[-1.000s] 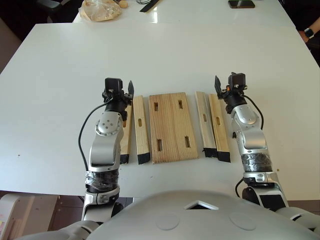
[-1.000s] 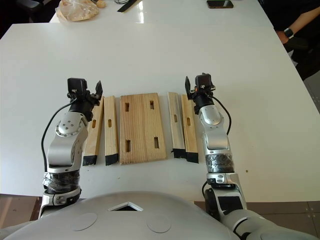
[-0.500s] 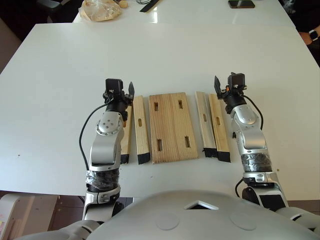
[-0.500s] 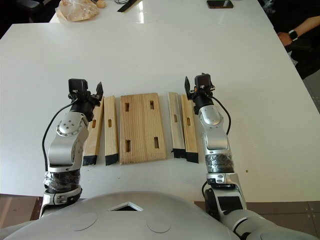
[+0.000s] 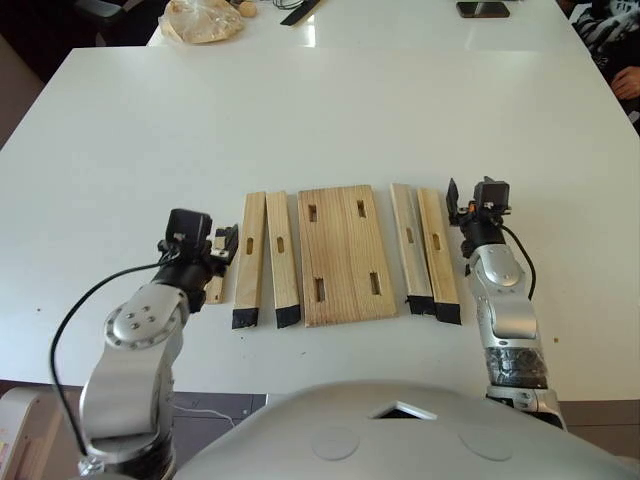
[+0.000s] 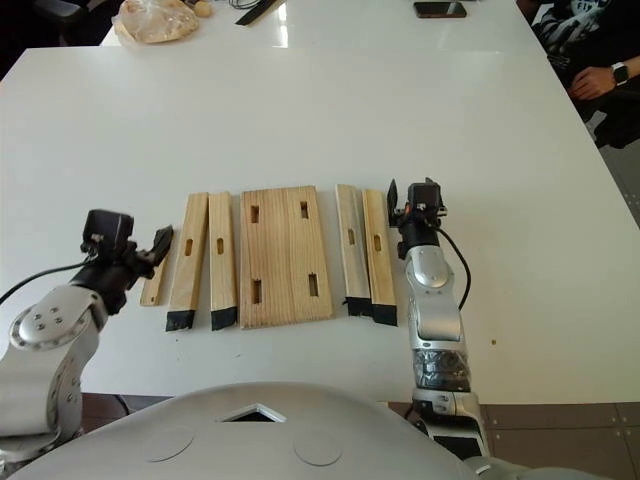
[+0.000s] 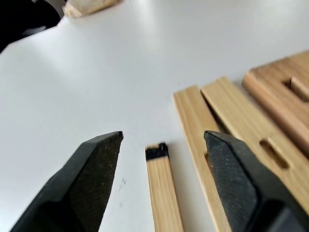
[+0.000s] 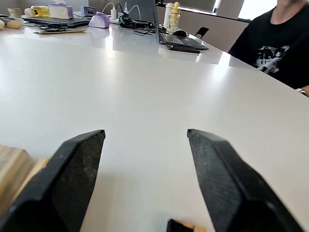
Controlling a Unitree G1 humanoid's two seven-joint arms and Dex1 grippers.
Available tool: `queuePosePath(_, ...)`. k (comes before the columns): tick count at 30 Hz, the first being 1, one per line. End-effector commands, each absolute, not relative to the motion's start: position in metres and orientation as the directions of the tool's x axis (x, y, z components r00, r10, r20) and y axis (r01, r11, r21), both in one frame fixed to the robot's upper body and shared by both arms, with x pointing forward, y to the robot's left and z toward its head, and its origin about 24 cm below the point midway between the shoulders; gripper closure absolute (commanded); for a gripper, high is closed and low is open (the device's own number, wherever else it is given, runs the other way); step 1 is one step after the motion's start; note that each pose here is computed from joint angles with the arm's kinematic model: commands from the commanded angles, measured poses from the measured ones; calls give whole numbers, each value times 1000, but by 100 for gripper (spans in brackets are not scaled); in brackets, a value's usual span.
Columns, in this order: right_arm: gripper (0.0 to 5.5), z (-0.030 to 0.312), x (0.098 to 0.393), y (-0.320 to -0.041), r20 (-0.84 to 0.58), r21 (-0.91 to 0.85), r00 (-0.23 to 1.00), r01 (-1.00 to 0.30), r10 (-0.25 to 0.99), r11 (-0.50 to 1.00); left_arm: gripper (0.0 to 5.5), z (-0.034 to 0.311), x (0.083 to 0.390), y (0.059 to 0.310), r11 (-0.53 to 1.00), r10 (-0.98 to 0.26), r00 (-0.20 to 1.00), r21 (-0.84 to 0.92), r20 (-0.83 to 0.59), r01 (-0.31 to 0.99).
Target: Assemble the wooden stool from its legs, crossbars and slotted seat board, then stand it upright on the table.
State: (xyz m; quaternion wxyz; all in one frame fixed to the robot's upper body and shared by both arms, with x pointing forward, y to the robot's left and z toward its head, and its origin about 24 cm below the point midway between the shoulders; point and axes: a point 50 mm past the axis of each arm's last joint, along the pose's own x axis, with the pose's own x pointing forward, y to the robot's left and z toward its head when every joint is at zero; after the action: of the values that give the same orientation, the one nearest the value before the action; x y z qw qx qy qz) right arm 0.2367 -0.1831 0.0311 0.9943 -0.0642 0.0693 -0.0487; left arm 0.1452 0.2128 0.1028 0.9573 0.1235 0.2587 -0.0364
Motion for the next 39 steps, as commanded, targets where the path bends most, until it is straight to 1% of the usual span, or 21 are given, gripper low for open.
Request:
queuePosePath(1,235,34,233,-187,-120,-129,983,123,-139,984,237,87,124,227,979,21,790,174,-613,109)
queuePosePath(2,235,34,233,-186,-119,-128,983,124,-139,984,237,85,122,229,979,29,783,175,-621,103)
queuePosePath(4,235,35,233,-185,-115,-125,984,124,-138,984,237,81,121,229,978,4,773,163,-634,129)
queuePosePath(6,235,36,233,-185,-110,-119,984,128,-141,985,237,73,117,226,978,-43,740,123,-671,168)
queuePosePath(9,235,37,234,-185,-108,-115,985,121,-133,986,237,54,108,230,982,-28,685,108,-728,155)
queuePosePath(13,235,38,236,-186,-108,-122,986,110,-123,986,237,35,101,238,982,3,647,126,-762,144)
queuePosePath(18,237,40,241,-187,-103,-128,989,93,-106,987,307,22,99,244,984,43,642,143,-765,104)
queuePosePath(22,237,42,243,-187,-97,-130,991,83,-96,988,366,24,104,248,993,66,679,117,-731,29)
queuePosePath(26,237,44,245,-185,-91,-129,992,76,-88,989,418,25,110,258,989,133,685,145,-716,-41)
queuePosePath(27,237,45,245,-185,-91,-128,992,75,-87,989,418,27,115,262,983,163,698,176,-697,-55)
queuePosePath(30,237,43,249,-184,-96,-131,992,63,-76,989,418,44,150,267,961,227,796,261,-561,-90)
queuePosePath(31,237,43,251,-184,-94,-133,993,60,-73,989,418,52,163,266,957,231,832,270,-504,-102)
queuePosePath(33,237,49,258,-185,-71,-137,995,56,-67,989,418,78,192,257,957,204,917,266,-344,-113)
queuePosePath(35,237,59,267,-188,-32,-124,999,36,-40,992,418,117,219,240,961,100,988,268,-116,-66)
queuePosePath(37,237,71,277,-189,15,-80,999,-29,30,996,418,160,238,214,968,-56,995,248,88,32)
queuePosePath(38,237,80,282,-186,44,-34,995,-85,87,996,418,178,243,199,972,-148,976,205,160,114)
queuePosePath(39,237,90,286,-182,81,19,984,-163,161,986,418,192,244,183,959,-267,940,153,211,238)
